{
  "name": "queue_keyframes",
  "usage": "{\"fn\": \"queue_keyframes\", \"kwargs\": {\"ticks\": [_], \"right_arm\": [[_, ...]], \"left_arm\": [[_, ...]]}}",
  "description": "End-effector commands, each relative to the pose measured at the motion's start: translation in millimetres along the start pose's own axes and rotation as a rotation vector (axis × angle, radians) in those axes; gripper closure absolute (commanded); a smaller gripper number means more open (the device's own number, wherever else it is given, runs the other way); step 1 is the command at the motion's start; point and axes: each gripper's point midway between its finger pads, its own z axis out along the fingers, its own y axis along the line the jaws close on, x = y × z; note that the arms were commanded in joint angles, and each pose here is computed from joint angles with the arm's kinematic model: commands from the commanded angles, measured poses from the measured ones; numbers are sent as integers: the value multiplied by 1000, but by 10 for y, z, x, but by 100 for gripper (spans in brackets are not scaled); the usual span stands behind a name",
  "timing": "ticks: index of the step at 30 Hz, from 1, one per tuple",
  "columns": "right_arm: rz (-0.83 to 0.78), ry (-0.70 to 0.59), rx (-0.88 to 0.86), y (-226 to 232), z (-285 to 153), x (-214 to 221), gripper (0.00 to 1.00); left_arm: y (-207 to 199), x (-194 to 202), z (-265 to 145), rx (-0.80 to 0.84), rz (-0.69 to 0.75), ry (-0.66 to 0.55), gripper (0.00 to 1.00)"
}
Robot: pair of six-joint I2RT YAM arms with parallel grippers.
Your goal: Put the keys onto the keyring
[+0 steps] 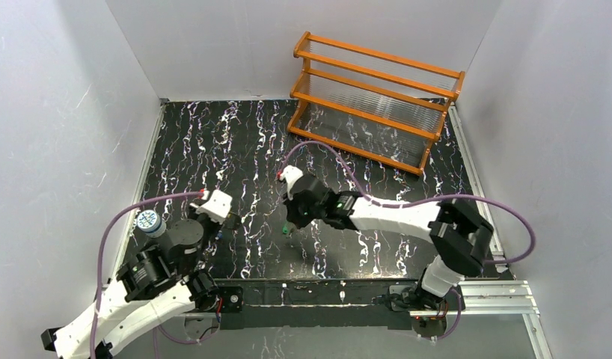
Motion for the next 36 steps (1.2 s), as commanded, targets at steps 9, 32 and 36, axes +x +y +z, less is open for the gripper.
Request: {"fn": "queue_keyframes", "kwargs": {"ticks": [9,32,36], "right_arm": [[28,-67,-254,-112,-542,-191,99],[536,163,-454,-803,392,-22,62],[547,191,-441,-861,519,33,64]], "left_arm": [[-1032,-495,435,377,77,-112,100],[-896,-118,349,334,110,-35,100],[-885,-105,348,333,129,-28,100]]}}
